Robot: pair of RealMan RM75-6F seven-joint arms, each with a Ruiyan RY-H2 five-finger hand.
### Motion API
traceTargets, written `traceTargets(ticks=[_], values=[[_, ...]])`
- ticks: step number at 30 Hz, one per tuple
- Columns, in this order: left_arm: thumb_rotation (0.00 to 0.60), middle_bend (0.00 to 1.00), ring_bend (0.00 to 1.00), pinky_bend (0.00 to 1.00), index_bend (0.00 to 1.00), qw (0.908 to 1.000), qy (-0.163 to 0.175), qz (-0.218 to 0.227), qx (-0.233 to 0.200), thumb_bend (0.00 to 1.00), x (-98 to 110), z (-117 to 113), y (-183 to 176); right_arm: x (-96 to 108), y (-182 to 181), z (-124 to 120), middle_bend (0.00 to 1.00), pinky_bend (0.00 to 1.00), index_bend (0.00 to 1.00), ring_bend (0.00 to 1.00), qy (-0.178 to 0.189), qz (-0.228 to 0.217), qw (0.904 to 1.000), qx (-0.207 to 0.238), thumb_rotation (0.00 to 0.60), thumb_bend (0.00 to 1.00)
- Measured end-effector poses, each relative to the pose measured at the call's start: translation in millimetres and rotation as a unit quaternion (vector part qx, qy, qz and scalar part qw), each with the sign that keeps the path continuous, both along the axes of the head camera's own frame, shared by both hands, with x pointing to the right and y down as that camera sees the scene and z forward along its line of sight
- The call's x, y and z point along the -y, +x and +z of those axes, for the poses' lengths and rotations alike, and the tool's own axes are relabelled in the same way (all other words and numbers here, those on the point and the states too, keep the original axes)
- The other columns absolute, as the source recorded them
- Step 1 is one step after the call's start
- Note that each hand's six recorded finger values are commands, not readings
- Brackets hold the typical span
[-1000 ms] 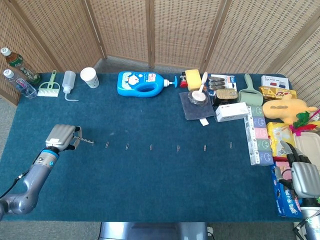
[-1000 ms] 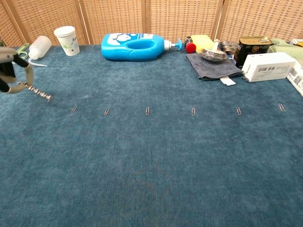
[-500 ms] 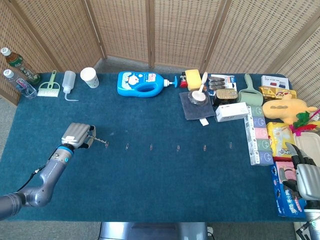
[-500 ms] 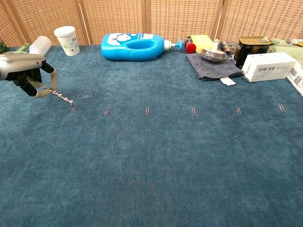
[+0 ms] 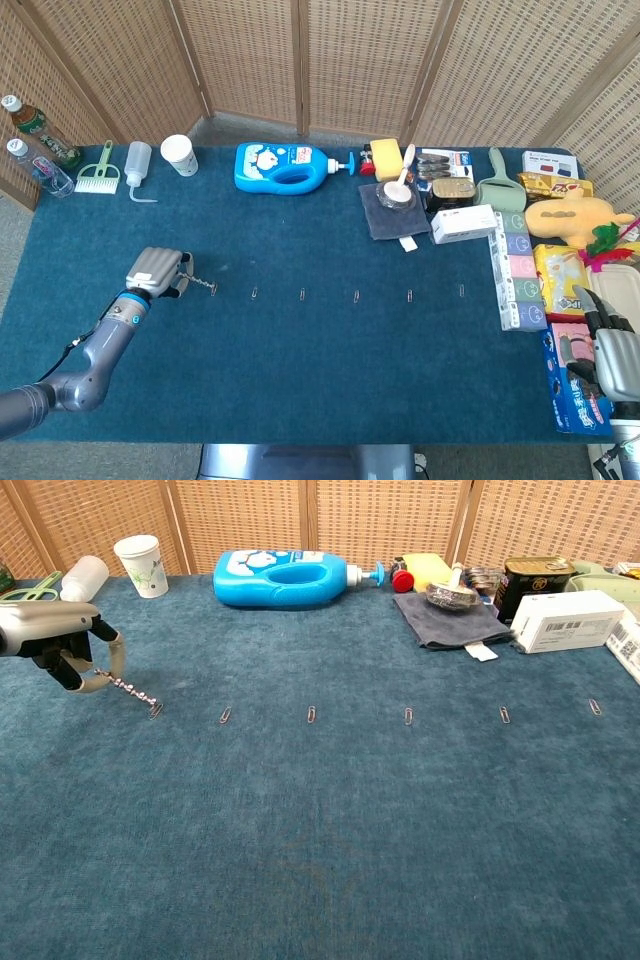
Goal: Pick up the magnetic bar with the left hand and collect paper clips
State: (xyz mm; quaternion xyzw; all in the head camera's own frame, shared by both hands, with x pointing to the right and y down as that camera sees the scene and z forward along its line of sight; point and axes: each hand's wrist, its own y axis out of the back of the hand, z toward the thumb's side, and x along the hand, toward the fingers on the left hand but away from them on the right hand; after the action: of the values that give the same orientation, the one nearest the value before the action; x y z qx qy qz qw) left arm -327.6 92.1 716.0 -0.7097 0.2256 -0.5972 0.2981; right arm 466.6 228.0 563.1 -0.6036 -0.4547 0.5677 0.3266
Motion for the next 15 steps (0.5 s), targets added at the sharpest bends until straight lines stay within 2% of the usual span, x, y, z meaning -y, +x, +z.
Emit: traceTargets(ticks=[15], values=[[0.600,1.00,1.00,1.00,0.65,0.9999,0.003,0.004,-0.012,0.49,0.8,-2.2,9.9,-1.3,3.7,-0.8,0.15,0.25,0.00,0.15,0.001,0.005,1.0000,-0.001,0.600,0.50]])
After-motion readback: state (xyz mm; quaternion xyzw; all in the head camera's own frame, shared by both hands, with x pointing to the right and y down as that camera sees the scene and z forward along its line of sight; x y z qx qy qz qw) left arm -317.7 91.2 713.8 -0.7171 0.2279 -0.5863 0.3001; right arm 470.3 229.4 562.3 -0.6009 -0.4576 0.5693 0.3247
